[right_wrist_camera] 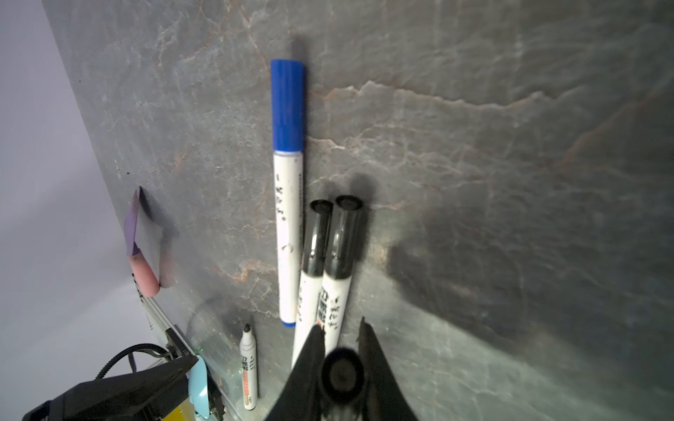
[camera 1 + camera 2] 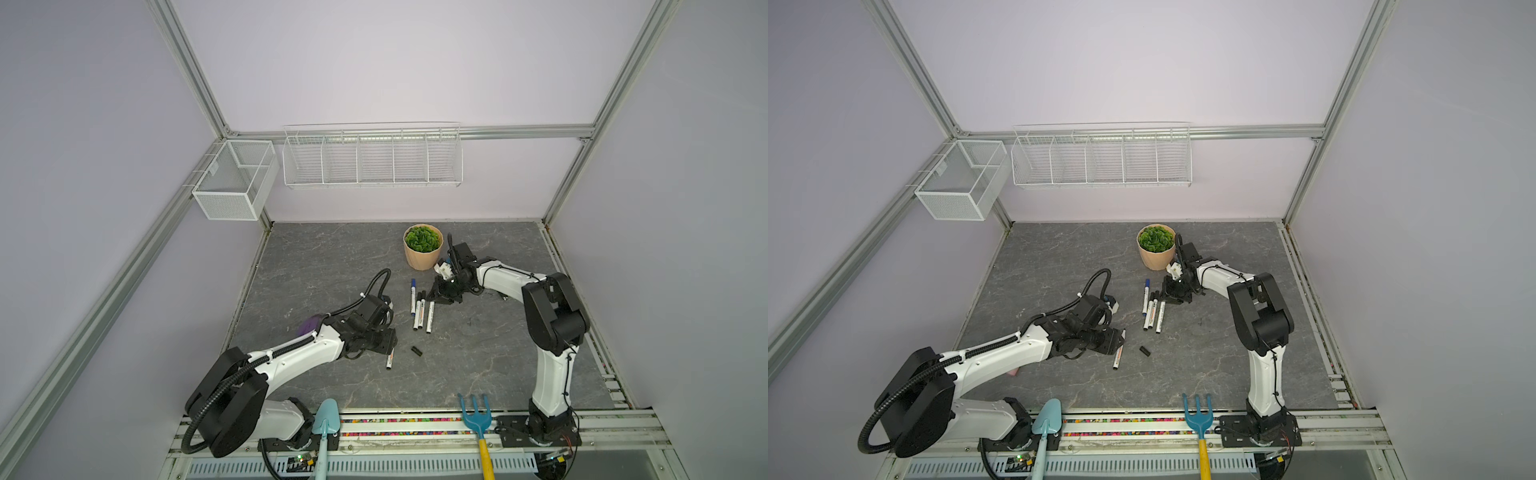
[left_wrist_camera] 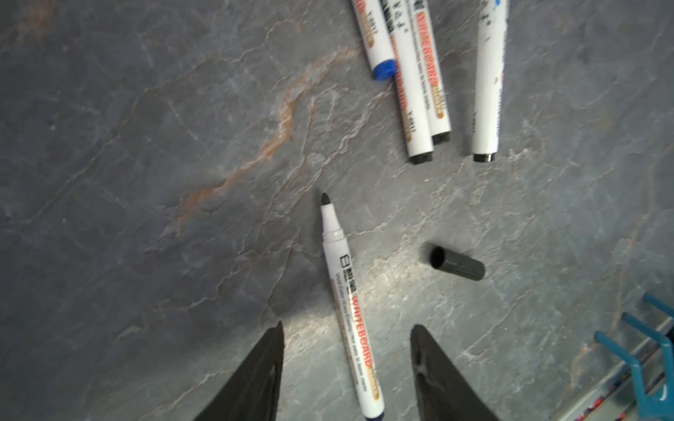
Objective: Insert the pens into the pen caps
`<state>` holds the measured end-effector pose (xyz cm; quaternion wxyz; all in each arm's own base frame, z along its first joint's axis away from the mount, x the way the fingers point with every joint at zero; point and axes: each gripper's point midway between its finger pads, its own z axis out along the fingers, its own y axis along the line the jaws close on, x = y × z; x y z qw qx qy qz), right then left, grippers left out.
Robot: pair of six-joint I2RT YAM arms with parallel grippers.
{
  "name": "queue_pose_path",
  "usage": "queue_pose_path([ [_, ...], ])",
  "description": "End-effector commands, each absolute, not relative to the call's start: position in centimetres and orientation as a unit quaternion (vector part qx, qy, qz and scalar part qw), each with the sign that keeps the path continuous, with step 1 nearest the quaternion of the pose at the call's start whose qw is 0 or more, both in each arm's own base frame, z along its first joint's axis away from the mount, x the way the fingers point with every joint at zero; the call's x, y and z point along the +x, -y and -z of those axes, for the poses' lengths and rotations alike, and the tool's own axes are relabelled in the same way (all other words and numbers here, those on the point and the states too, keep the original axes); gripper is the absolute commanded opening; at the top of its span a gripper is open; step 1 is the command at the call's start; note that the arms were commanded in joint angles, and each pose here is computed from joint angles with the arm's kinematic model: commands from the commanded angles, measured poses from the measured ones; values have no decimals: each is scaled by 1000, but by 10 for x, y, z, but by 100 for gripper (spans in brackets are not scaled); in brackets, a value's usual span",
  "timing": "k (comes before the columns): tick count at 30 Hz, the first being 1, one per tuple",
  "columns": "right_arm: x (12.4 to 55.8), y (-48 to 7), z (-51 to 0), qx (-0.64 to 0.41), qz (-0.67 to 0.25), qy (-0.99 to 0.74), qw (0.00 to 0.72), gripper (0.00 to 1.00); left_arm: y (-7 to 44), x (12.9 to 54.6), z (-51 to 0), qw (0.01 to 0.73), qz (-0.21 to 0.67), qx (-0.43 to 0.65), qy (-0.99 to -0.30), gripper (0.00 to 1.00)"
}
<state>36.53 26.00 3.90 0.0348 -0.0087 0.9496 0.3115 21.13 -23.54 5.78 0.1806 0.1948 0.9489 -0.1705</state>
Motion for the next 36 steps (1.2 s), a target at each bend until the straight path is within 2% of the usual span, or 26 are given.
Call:
queue_pose_path([
  [1, 381, -260, -39, 3, -307, -950, 57, 29, 229, 203, -45, 142, 127, 196, -962, 56],
  [6, 390, -259, -54, 4, -306, -948, 83, 41, 237, 197, -27, 95, 102, 220, -966, 57],
  [10, 389, -250, -65, 3, -293, -950, 106, 42, 237, 195, -13, 56, 76, 225, -970, 54],
  [16, 383, -240, -98, -8, -290, -945, 151, 42, 239, 197, -7, 42, 63, 223, -972, 24],
  [19, 381, -235, -118, -11, -294, -939, 176, 43, 239, 200, -5, 45, 56, 220, -973, 16],
  [21, 379, -235, -131, -19, -298, -935, 190, 43, 241, 205, -6, 54, 54, 219, -973, 6],
  [22, 378, -235, -138, -25, -301, -933, 195, 43, 242, 208, -8, 61, 51, 217, -973, 1],
  [25, 368, -242, -151, -56, -319, -925, 197, 43, 253, 225, -25, 95, 61, 221, -969, 0],
  [32, 323, -281, -166, -182, -383, -889, 174, 42, 303, 269, -124, 262, 229, 216, -912, 0],
  [36, 317, -293, -186, -212, -405, -868, 195, 43, 314, 280, -159, 323, 275, 213, -880, 0],
])
